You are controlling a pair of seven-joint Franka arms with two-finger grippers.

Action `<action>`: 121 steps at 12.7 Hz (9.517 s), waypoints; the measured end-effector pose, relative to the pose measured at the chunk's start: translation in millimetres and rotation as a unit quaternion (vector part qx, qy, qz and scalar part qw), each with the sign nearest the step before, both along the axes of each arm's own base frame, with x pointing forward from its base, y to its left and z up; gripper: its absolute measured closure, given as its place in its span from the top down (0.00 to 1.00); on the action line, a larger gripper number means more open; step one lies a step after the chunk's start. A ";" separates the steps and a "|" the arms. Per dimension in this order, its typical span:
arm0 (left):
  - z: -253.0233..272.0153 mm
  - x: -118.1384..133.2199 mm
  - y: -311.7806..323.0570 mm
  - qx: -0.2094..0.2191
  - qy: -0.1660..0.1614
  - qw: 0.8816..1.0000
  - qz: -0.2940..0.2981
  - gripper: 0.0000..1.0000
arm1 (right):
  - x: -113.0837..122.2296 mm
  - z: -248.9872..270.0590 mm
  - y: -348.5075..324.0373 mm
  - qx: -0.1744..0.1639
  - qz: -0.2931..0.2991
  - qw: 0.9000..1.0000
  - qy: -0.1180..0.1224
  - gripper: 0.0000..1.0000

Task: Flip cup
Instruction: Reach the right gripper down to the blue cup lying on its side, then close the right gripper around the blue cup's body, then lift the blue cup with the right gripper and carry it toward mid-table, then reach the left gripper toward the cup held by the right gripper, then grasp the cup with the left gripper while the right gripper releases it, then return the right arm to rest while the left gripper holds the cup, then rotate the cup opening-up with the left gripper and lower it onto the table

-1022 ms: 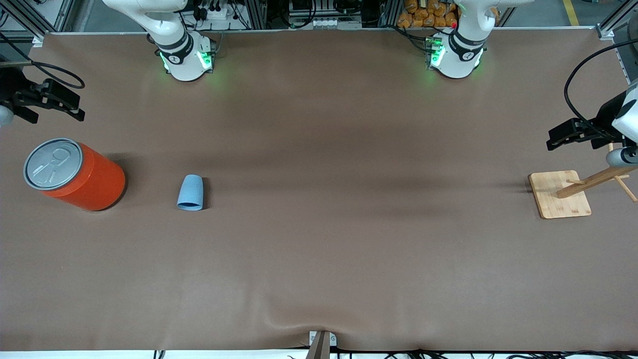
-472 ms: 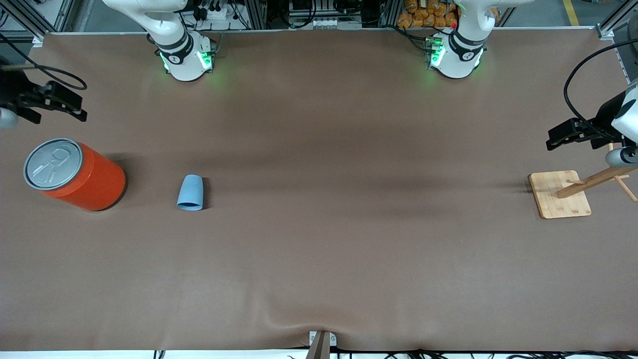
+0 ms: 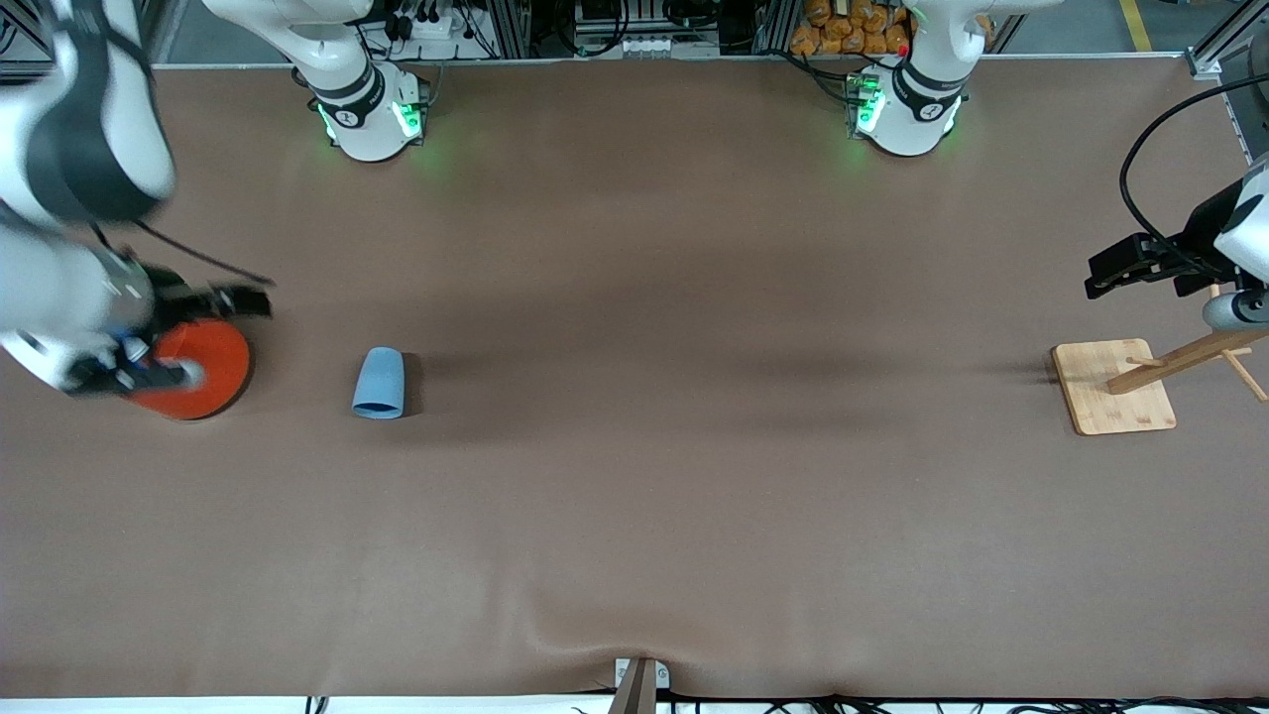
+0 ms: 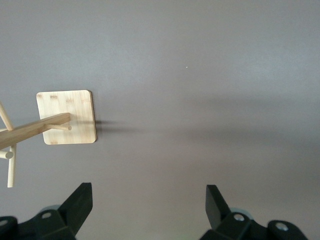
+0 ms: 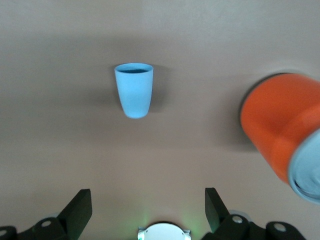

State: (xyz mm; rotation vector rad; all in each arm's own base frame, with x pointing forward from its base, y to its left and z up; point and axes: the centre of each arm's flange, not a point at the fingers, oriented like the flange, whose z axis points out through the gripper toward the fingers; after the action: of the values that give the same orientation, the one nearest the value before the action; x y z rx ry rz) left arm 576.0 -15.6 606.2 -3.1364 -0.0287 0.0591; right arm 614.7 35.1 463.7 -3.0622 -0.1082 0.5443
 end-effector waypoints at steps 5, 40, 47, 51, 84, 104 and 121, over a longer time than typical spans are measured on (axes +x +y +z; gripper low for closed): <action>-0.3 0.2 1.2 0.000 0.000 1.000 0.001 1.00 | 2.3 -125.5 6.4 0.013 -0.011 0.999 -0.029 1.00; -3.6 1.0 5.6 0.000 0.003 1.000 0.005 1.00 | -109.0 -215.9 554.9 0.075 0.601 0.765 -0.217 0.79; -3.7 1.0 5.8 0.000 0.004 1.000 0.005 1.00 | -139.6 -254.4 577.3 0.052 0.633 0.746 -0.200 0.79; -4.2 1.0 7.3 0.000 0.004 1.000 0.006 1.00 | -150.4 -269.1 582.5 0.043 0.642 0.741 -0.193 0.79; -418.2 -7.2 -280.6 -0.317 0.223 0.921 0.031 1.00 | 76.9 86.9 97.1 -0.007 0.257 0.945 -0.202 1.00; -439.6 -21.1 -320.1 -0.331 0.246 0.904 0.116 0.13 | -94.5 190.6 -34.0 -0.014 -0.131 0.974 -0.183 1.00; -323.9 100.0 -175.1 -0.007 -0.038 0.985 0.171 0.05 | -97.8 212.4 -39.7 0.008 -0.121 0.980 -0.158 1.00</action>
State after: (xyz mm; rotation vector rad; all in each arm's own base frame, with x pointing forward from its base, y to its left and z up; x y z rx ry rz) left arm 675.9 -190.7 282.3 -3.1065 -0.5670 -0.0615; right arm 516.9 -4.5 676.1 -3.0552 0.2492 0.0440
